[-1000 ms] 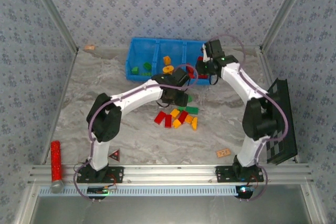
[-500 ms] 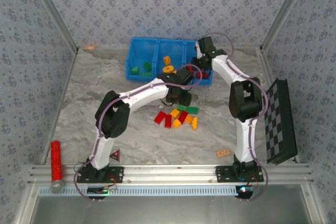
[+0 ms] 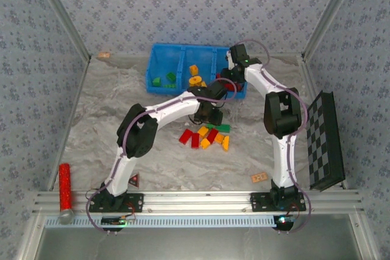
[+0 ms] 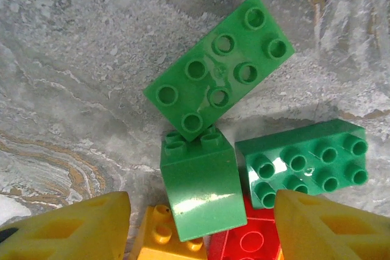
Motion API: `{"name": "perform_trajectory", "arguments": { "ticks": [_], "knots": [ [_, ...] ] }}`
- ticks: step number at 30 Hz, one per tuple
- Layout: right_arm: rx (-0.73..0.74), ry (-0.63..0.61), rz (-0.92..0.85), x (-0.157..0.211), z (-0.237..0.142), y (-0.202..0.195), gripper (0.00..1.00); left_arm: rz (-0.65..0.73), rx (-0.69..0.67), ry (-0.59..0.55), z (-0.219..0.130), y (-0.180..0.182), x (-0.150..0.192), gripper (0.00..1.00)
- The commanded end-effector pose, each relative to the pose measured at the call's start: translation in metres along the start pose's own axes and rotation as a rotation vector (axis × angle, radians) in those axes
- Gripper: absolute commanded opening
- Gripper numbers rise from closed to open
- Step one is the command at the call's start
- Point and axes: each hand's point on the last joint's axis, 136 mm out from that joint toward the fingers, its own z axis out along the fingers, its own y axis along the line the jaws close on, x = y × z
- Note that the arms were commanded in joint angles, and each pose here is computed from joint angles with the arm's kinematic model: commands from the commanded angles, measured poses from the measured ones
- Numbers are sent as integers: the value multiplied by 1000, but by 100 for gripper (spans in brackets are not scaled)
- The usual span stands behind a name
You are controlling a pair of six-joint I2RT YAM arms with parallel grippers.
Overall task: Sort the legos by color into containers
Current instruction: Place the lego in the container, then pick up the lego from the center of the table.
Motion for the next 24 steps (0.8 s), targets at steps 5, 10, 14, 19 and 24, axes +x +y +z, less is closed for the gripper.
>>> {"name": "perform_trajectory", "arguments": {
  "ticks": [5,10,14,19,24],
  "knots": [
    [-18,0,-7,-6,-1,-4,48,-13,-7,38,4,-4,6,63],
    [-29,-25,-16,-10,-17,-2,48,-18,-15,49,9,-3,8,59],
    [-35,-46,-14,-11,-35,-1,48,-21,-22,60,14,-1,10,57],
    [-36,-70,3,-7,-58,0,47,-25,-19,65,18,-2,11,57],
    [-36,-92,23,3,-82,0,47,-33,-25,70,22,0,12,52]
  ]
}}
